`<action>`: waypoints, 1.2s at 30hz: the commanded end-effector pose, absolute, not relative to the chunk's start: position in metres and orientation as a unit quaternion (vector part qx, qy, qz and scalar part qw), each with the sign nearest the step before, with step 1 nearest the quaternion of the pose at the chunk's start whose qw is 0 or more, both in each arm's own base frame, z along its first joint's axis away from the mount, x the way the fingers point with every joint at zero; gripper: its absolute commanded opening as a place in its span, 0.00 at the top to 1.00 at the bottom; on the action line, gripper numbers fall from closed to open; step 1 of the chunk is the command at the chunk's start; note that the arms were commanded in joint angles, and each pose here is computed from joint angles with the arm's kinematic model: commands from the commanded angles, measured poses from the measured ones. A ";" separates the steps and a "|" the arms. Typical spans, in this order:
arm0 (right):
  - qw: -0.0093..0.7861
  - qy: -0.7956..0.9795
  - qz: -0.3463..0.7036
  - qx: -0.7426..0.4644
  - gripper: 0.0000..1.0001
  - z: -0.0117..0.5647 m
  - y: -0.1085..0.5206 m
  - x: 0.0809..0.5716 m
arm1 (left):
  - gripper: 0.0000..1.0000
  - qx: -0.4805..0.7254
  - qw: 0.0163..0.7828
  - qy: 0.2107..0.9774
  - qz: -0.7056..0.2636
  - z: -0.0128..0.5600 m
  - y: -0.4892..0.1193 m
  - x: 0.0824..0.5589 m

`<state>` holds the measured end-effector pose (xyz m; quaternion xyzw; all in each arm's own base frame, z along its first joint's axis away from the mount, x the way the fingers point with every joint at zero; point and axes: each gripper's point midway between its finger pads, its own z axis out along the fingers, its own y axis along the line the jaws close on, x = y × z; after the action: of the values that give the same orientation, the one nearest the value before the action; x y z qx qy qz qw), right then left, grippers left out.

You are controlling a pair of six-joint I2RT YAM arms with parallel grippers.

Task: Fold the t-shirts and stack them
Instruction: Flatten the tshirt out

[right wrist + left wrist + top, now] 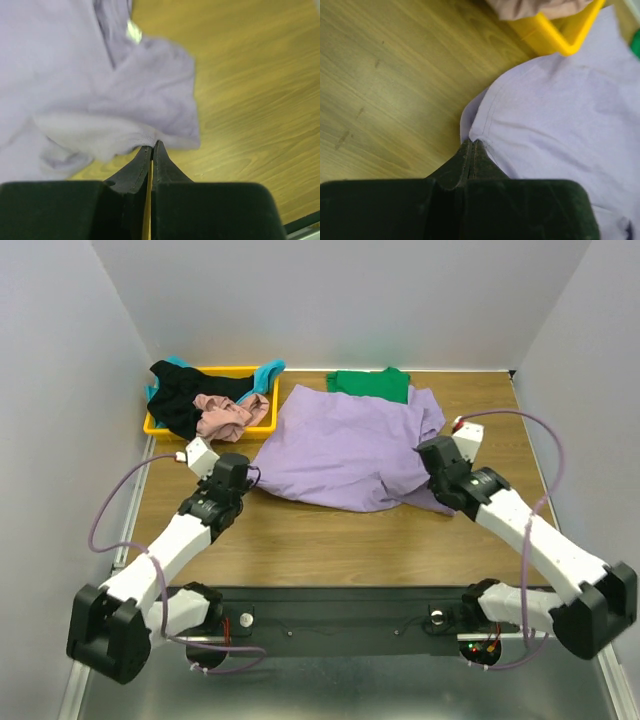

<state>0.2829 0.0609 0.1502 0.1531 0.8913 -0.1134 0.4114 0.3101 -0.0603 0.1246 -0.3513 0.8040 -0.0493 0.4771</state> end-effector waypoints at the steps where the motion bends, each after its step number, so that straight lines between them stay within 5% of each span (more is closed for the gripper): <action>1: 0.504 0.830 -0.127 0.202 0.99 0.233 0.029 0.273 | 1.00 -0.370 0.527 0.759 -0.097 0.183 -0.057 0.310; 10: 0.625 0.740 0.001 0.250 1.00 0.361 -0.003 0.218 | 1.00 -0.367 0.573 0.709 -0.184 0.254 -0.053 0.277; 20: 0.765 0.594 0.148 0.197 1.00 0.561 -0.015 0.161 | 1.00 -0.287 0.707 0.540 -0.355 0.498 -0.042 0.203; 25: 0.822 0.511 0.215 0.131 1.00 0.657 -0.008 0.125 | 1.00 -0.210 0.744 0.486 -0.407 0.576 -0.046 0.159; 30: 0.850 0.465 0.230 0.091 1.00 0.700 -0.002 0.112 | 1.00 -0.159 0.767 0.453 -0.426 0.629 -0.050 0.136; 36: 0.866 0.454 0.128 0.166 1.00 0.711 -0.024 0.153 | 1.00 -0.223 0.783 0.457 -0.359 0.637 -0.030 0.172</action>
<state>0.1145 -0.0185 0.6984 0.1323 0.4632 0.2060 0.8518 0.1274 -0.0328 0.6412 -0.1918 0.4339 -0.4207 0.7733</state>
